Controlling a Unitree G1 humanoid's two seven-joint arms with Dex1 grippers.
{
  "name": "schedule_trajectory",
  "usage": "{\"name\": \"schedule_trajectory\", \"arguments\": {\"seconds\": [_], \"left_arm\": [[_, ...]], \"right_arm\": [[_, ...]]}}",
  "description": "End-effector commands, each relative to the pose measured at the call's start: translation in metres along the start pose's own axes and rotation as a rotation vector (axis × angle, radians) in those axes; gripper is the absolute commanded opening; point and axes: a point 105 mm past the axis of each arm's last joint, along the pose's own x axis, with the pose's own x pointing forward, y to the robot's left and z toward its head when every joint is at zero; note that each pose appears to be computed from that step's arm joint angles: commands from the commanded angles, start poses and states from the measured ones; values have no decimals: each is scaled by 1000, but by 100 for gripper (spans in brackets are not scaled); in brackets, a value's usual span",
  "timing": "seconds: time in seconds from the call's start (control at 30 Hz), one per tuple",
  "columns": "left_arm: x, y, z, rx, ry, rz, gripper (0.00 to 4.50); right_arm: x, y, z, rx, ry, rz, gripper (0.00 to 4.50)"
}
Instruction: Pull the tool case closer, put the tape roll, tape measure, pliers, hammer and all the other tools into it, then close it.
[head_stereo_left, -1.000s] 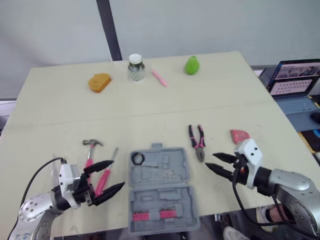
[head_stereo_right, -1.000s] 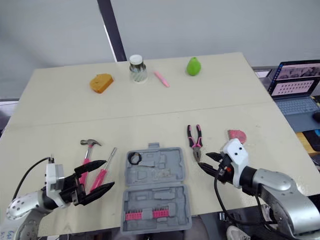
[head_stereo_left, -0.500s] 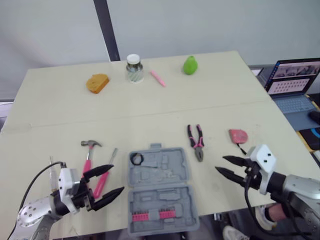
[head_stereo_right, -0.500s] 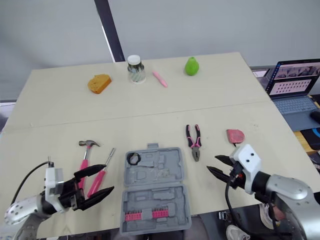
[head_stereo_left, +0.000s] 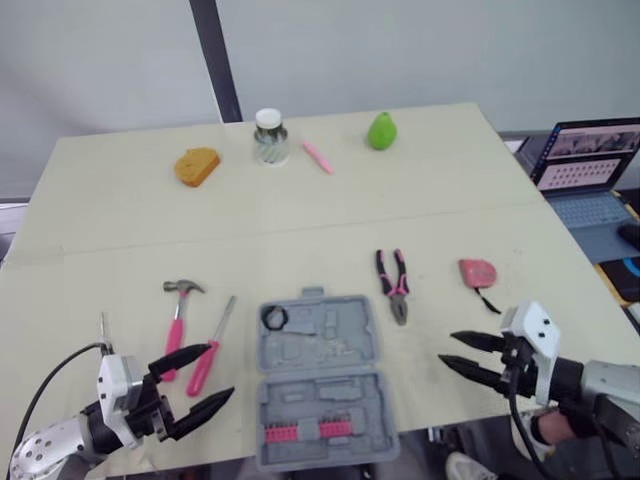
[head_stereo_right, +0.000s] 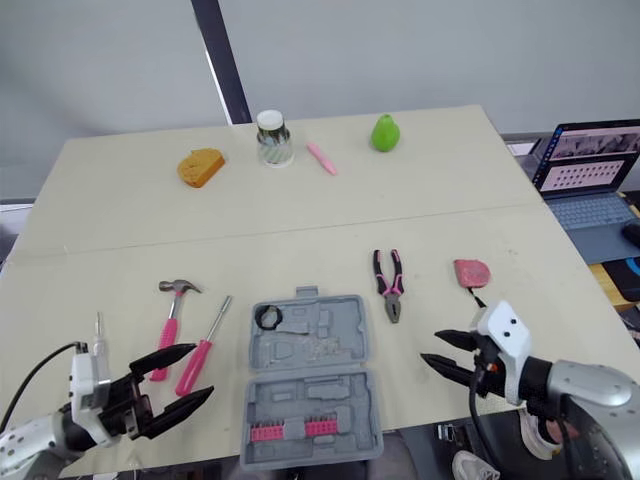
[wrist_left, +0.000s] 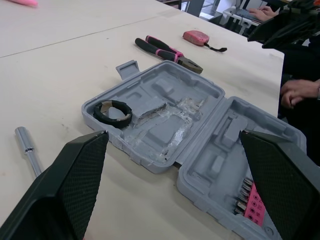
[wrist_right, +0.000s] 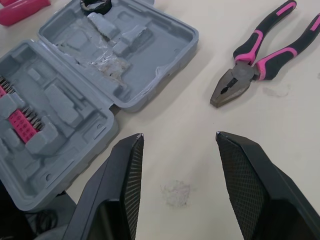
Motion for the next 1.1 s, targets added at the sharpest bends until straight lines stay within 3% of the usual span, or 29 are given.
{"name": "schedule_trajectory", "arguments": {"seconds": [0.03,0.6,1.1], "left_arm": [[-2,-2,7,37,-17,-7,450],[-2,1,8,35,-26,-18,450],[-20,-6,-8,19,33,-9,450]], "right_arm": [[-7,-3,9,-29,-31,-7,243],[-21,-6,12,-122,-85,-100,243],[-36,0,-15,-60,-19,-86,243]]}}
